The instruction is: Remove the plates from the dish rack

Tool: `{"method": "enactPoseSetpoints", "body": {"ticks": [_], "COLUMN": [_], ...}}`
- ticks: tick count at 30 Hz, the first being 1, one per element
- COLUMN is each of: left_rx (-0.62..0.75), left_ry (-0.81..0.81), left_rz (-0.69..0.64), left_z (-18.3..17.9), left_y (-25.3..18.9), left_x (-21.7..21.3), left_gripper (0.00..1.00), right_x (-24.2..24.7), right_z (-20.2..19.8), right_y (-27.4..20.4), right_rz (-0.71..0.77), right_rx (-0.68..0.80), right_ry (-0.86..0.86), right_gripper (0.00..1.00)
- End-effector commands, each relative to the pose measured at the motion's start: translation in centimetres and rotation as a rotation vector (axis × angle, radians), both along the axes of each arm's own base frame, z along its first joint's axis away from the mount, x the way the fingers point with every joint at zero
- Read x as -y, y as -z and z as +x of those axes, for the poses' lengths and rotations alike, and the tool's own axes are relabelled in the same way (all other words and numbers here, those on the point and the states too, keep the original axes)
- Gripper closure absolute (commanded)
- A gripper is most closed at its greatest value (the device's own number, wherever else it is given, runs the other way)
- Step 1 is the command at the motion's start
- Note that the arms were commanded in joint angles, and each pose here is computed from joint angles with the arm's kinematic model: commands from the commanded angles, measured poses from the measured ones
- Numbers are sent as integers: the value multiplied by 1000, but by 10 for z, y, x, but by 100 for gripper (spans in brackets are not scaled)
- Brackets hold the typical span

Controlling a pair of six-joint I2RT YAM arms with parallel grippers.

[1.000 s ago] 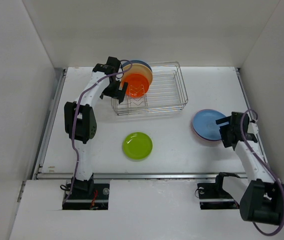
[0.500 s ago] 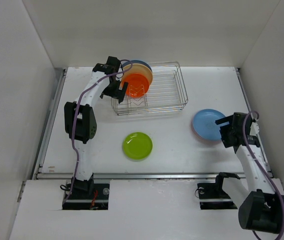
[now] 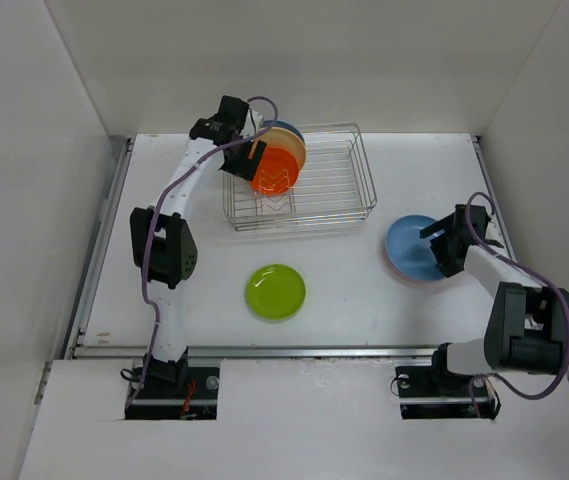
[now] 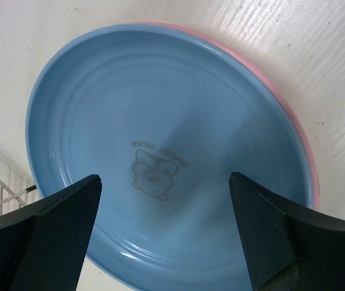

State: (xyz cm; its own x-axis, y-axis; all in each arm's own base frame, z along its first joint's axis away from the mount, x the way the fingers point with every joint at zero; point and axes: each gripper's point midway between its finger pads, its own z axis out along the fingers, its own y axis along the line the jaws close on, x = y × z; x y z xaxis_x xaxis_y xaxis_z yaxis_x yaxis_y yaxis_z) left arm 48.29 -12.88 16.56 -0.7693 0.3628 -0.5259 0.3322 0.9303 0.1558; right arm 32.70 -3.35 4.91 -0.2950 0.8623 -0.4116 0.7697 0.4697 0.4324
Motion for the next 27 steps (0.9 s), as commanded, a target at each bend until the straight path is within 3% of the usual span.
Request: {"method": "enactPoseSetpoints", "body": {"ticks": [1, 3, 6, 8, 11, 15, 24, 27], "left_rx": [173, 214, 233, 259, 270, 284, 310, 307], "left_ry": [84, 110, 164, 182, 159, 146, 179, 193], "left_rz": [21, 23, 14, 26, 51, 62, 84, 69], "left_z": [23, 30, 35, 41, 55, 66, 85, 86], "left_y": [-42, -49, -48, -48, -39, -32, -20, -18], "left_x": [21, 27, 39, 45, 43, 45, 51, 55], "left_gripper": [30, 40, 41, 30, 24, 21, 19, 19], "right_x": [0, 0, -2, 0, -1, -3, -28, -43], "right_z": [21, 19, 15, 16, 16, 21, 52, 64], "right_y": [-25, -28, -37, -51, -64, -77, -54, -61], "right_rz": [-33, -51, -68, -86, -103, -122, -85, -67], "right_rx": [108, 118, 130, 150, 164, 191, 161, 219], "right_ry": [-45, -42, -52, -54, -64, -89, -235, -281], "right_gripper": [8, 8, 8, 8, 8, 8, 9, 9]}}
